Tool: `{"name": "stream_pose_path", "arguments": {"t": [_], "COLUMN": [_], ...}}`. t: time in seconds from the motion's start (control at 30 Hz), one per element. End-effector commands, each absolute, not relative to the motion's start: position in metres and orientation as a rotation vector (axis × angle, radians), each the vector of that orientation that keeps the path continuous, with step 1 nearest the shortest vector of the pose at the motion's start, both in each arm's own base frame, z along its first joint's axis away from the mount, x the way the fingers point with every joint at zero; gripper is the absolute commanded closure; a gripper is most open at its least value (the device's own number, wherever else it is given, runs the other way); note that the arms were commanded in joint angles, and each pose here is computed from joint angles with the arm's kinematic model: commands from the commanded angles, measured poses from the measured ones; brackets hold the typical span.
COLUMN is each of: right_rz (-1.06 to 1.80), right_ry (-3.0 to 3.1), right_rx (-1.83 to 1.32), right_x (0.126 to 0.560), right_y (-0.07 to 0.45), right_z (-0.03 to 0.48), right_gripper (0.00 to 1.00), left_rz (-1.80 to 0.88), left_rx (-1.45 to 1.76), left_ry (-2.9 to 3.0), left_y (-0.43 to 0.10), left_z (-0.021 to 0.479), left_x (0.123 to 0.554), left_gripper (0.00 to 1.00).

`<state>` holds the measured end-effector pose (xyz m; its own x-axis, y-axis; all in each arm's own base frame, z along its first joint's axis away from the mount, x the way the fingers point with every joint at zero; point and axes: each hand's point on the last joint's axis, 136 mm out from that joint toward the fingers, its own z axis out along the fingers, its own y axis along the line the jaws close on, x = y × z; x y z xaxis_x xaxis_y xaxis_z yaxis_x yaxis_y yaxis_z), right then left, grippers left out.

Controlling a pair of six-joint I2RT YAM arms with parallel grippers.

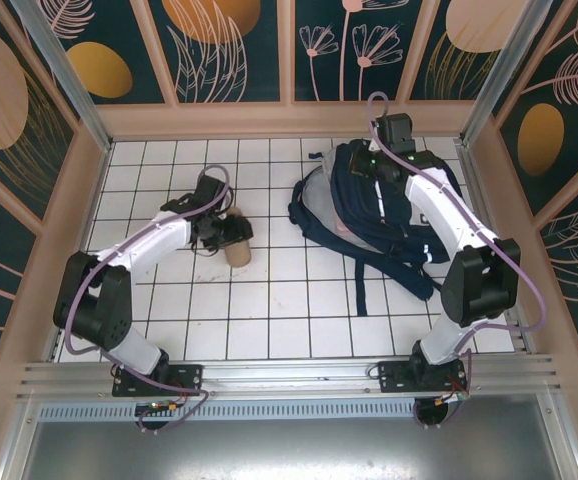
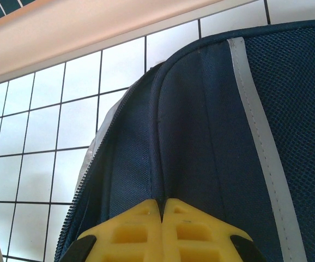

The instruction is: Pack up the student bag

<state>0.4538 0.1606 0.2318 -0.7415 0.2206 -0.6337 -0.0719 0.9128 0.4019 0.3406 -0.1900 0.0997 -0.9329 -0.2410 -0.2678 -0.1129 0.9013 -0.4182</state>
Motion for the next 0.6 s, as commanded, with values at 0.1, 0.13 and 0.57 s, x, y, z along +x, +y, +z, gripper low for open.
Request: {"name": "stream_pose_path", "arguments": {"t": [0.1, 0.13, 0.57], "right_rz": [0.623, 0.624, 0.613], "right_ry": [2.282, 2.282, 2.270], "right_rx": [0.057, 0.056, 0.071], "right_x": [0.451, 0.451, 0.446], "right_y": [0.179, 0.180, 0.175], "right_z": [0.254, 0.255, 0.259], "right_gripper": [1.00, 1.00, 1.00], "left_rz": [-0.822, -0.845, -1.168], "left_rx": [-0.143, -0.133, -0.105], "left_ry": [2.650, 2.632, 2.500], "left_y": [-0.273, -0.283, -0.383], "left_z": [0.132, 0.138, 0.159], "left_x": [0.387, 0.394, 0.474], "left_gripper": [0.42, 0.42, 0.43]}}
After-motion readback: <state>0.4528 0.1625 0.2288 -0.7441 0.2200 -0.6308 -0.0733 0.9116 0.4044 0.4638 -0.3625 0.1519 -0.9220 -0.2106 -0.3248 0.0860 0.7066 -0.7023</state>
